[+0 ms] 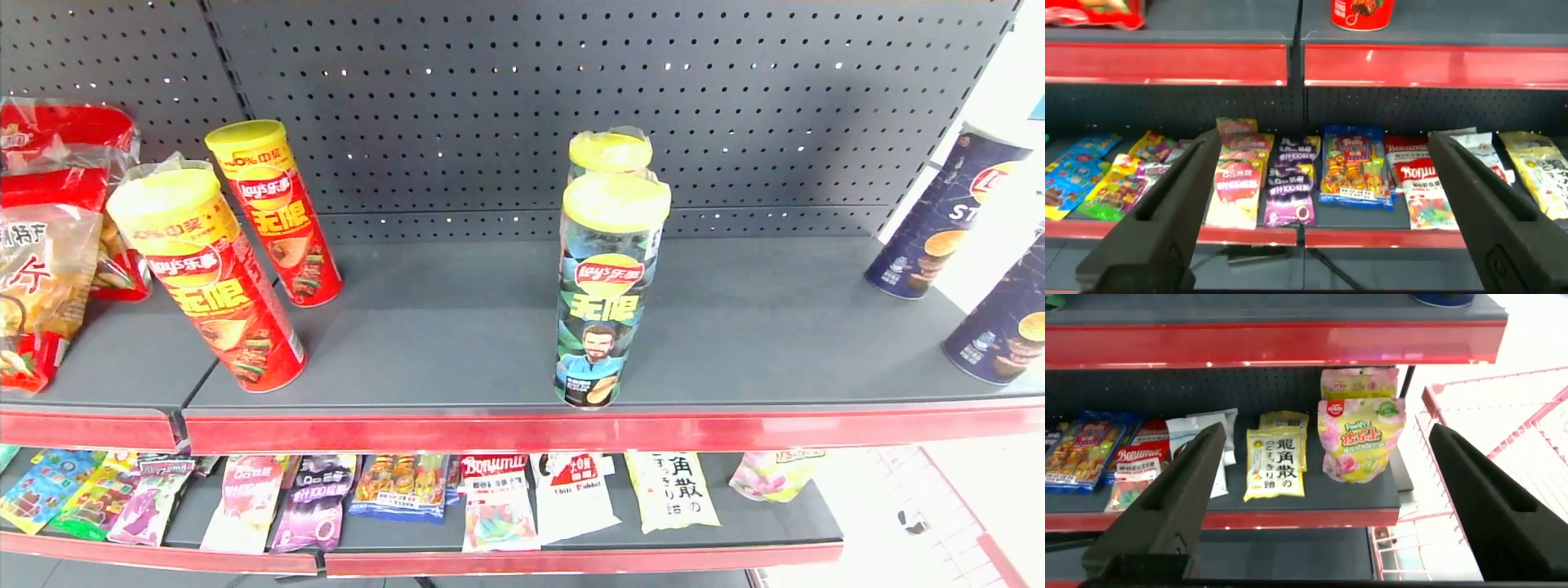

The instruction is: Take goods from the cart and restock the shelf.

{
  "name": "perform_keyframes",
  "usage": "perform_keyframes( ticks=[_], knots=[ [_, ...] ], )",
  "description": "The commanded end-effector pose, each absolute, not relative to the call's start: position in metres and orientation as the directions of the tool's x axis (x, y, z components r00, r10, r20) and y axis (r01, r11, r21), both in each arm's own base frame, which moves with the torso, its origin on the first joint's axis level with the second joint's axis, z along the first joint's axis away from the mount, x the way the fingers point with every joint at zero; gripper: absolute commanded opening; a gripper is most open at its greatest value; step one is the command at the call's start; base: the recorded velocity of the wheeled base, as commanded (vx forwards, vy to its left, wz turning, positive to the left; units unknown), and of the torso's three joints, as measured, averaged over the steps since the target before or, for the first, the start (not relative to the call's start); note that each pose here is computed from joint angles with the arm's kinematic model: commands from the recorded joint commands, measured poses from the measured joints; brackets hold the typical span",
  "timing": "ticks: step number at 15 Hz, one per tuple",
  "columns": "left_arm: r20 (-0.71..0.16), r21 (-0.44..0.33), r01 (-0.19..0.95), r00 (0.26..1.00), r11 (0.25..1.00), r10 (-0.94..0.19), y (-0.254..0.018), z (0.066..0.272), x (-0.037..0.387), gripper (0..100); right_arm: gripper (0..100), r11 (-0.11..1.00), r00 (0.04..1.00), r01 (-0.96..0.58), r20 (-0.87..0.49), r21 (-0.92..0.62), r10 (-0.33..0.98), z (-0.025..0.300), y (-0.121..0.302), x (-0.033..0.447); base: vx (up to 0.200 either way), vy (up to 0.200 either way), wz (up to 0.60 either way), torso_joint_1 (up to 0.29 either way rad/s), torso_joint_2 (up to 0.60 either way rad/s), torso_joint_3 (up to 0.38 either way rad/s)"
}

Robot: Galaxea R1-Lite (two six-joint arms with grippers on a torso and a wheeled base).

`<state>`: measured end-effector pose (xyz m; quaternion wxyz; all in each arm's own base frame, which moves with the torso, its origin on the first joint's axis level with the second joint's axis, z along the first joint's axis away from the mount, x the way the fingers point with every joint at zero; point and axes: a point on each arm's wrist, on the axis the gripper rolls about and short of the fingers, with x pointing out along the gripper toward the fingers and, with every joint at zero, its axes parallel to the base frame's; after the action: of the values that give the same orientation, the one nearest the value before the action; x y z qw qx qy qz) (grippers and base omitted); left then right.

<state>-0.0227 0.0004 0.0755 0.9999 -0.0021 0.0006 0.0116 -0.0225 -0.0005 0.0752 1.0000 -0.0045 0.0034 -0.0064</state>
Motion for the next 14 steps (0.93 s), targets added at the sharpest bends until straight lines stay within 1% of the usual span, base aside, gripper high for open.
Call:
perform_keyframes(
  ticks=[1, 14],
  knots=[
    [0.000, -0.005, -0.023, 1.000, 1.000, 0.023, 0.0004, 0.0755, -0.0228, 100, 100, 1.000, 1.000, 0.012, -0.006, -0.009, -0.012, 0.0752, -0.0005, -0.0226, 0.000, 0.000, 0.00, 0.000, 0.00, 0.000],
    [0.000, -0.005, -0.023, 1.000, 1.000, 0.023, 0.0004, 0.0755, -0.0228, 100, 100, 1.000, 1.000, 0.012, -0.006, -0.009, -0.012, 0.0752, -0.0005, -0.0226, 0.000, 0.000, 0.00, 0.000, 0.00, 0.000]
  ],
)
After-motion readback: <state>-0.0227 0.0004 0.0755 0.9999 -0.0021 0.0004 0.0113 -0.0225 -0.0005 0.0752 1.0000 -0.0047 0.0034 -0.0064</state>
